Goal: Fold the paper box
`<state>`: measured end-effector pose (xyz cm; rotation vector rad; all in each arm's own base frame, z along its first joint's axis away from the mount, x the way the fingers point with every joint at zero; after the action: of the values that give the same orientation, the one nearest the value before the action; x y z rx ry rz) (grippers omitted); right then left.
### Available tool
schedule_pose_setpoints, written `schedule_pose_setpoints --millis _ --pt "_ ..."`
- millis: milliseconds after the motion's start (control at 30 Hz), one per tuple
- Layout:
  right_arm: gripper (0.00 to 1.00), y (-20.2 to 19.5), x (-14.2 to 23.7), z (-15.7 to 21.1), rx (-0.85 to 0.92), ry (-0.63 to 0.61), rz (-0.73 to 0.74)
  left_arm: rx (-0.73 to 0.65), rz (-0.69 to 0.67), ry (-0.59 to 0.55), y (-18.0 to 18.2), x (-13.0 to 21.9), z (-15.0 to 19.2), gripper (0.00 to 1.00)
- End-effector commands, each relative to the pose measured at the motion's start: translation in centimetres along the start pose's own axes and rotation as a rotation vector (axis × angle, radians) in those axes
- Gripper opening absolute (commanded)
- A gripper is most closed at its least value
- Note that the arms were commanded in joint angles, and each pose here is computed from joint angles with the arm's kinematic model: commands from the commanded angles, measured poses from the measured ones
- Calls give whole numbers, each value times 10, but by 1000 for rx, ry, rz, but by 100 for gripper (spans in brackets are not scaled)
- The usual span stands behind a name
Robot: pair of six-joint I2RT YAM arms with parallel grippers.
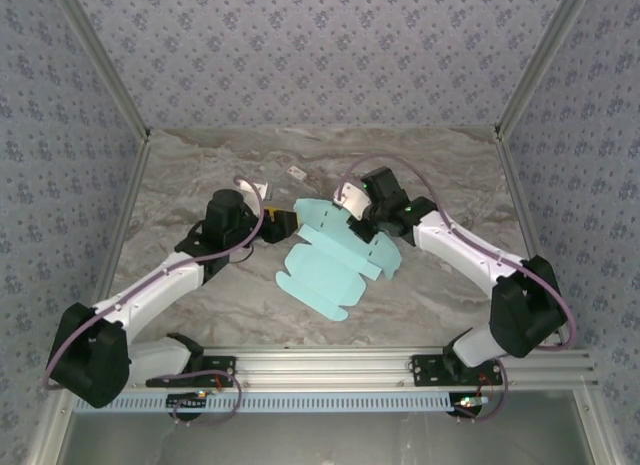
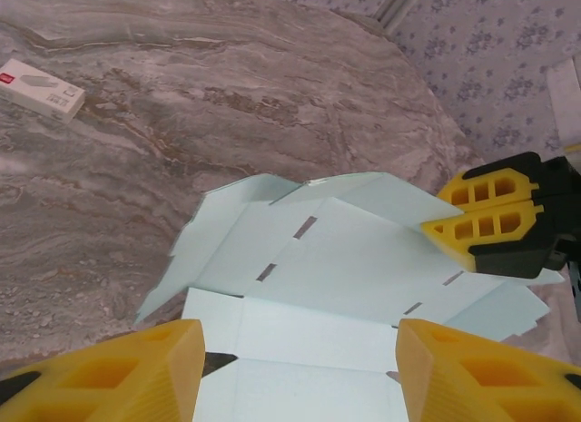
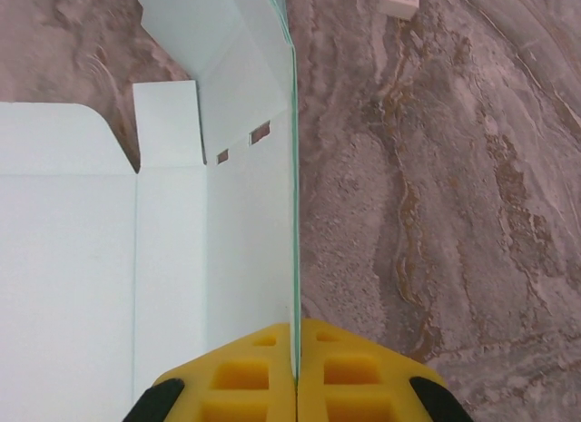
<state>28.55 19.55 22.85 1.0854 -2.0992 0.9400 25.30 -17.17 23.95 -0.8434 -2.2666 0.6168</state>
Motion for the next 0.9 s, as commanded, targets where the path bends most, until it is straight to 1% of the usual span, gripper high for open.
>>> schedule_pose_setpoints --millis 0,33,200,300,400,567,767,867 --pt "0 -2 31 -12 -65 -76 -102 -47 28 21 -11 15 -12 58" --pt "0 -8 41 -20 -71 -108 -112 -64 28 19 -12 19 -15 58" --pt "0 -11 64 -25 -116 -156 -229 -120 53 45 -17 29 -19 61" --pt "0 -14 73 -27 -129 -188 -272 -115 120 73 -24 28 -19 61" --pt "0 -19 79 -29 -141 -204 -281 -105 172 91 -27 24 -16 61" --pt "0 -25 83 -31 -166 -226 -280 -97 125 117 -16 12 -8 61" --pt "0 -29 80 -32 -196 -223 -297 -190 45 145 -21 -5 2 62" --pt "0 -28 77 -32 -201 -219 -311 -198 -18 124 -14 -9 1 62"
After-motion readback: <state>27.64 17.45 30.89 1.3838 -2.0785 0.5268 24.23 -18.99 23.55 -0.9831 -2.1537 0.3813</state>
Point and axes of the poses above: each hand's point on the last joint's axis, 136 mm out from that joint toward the fingers, its own x axis back along the fingers, its own y axis along the line the jaws close on, z = x × y, the point moved 9 cm from there along x, back along the fingers, and after that the axes turned 9 degrees about x, right-handed, at the moved point
